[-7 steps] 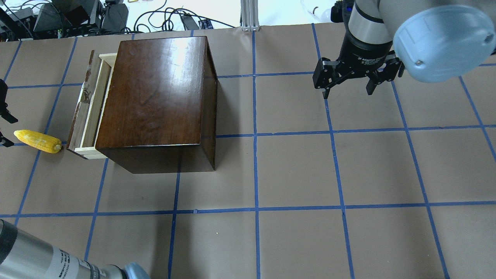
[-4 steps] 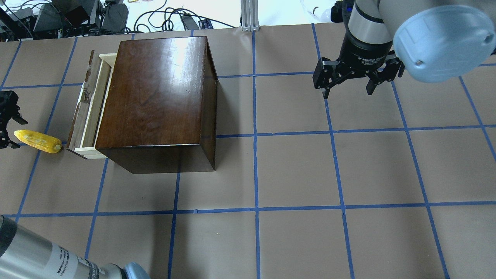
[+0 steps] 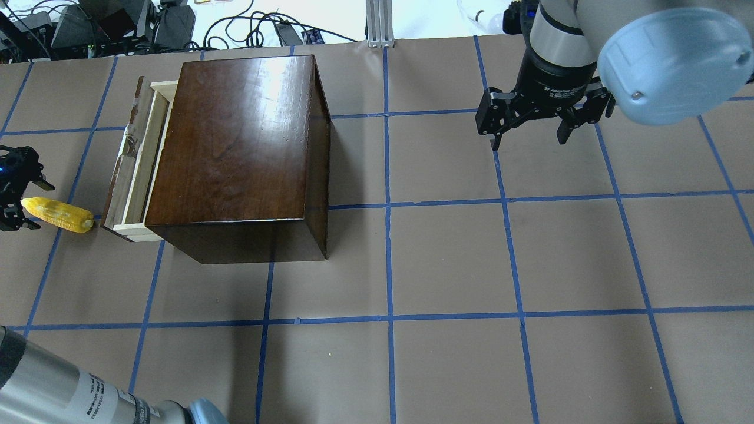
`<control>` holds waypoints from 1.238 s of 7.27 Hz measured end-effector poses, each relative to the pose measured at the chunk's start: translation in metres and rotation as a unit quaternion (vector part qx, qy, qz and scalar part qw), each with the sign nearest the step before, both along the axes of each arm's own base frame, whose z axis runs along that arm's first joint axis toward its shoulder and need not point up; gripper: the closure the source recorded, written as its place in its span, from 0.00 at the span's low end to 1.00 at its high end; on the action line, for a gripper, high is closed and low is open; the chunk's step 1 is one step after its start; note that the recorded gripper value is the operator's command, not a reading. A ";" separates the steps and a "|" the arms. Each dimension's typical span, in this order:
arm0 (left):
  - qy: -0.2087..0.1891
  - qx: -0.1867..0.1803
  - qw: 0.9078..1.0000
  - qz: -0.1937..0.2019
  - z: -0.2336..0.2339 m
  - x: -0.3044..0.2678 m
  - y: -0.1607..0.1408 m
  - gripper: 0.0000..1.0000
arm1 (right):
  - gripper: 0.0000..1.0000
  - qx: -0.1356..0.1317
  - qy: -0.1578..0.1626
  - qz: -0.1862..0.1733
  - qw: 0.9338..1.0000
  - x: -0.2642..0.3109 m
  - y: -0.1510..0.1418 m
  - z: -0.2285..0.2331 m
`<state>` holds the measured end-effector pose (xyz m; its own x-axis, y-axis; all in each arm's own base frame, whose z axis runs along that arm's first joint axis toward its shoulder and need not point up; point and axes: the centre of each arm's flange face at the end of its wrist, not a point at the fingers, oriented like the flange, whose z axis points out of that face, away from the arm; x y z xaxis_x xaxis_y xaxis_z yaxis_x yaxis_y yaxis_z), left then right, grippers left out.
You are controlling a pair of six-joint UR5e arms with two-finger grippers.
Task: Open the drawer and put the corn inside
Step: 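Release the handle and lower the left gripper onto the yellow corn, then lift the corn with the left gripper and carry it over the drawer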
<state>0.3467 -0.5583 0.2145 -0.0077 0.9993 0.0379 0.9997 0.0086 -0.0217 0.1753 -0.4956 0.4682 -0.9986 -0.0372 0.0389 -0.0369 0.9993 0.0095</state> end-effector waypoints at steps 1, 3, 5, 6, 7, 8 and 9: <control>0.002 0.000 1.000 -0.010 -0.008 -0.001 0.001 0.00 | 0.00 0.000 0.000 0.000 1.000 0.000 0.000 0.000; 0.002 -0.002 0.999 -0.035 -0.020 0.000 0.007 0.21 | 0.00 0.000 0.000 0.000 1.000 0.000 0.000 0.000; 0.007 -0.007 0.999 -0.041 -0.028 0.001 0.008 0.48 | 0.00 0.000 0.000 0.000 1.000 0.000 0.000 0.000; 0.007 -0.010 0.999 -0.042 -0.031 0.002 0.007 0.99 | 0.00 0.000 0.000 0.000 1.000 0.000 0.000 0.000; 0.004 -0.013 0.999 -0.043 -0.033 0.003 0.005 1.00 | 0.00 0.000 0.000 0.000 1.000 0.000 0.000 0.000; 0.002 -0.015 0.999 -0.044 -0.033 0.004 0.004 1.00 | 0.00 0.000 0.000 0.000 1.000 0.000 0.000 0.000; 0.002 -0.016 0.999 -0.045 -0.032 0.004 0.003 1.00 | 0.00 0.000 0.000 0.000 1.000 0.000 0.000 0.000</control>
<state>0.3503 -0.5549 0.1820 0.0816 0.9966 0.0053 0.9964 -0.0815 -0.0239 0.1752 -0.4956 0.4682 -0.9986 -0.0372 0.0389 -0.0368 0.9993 0.0095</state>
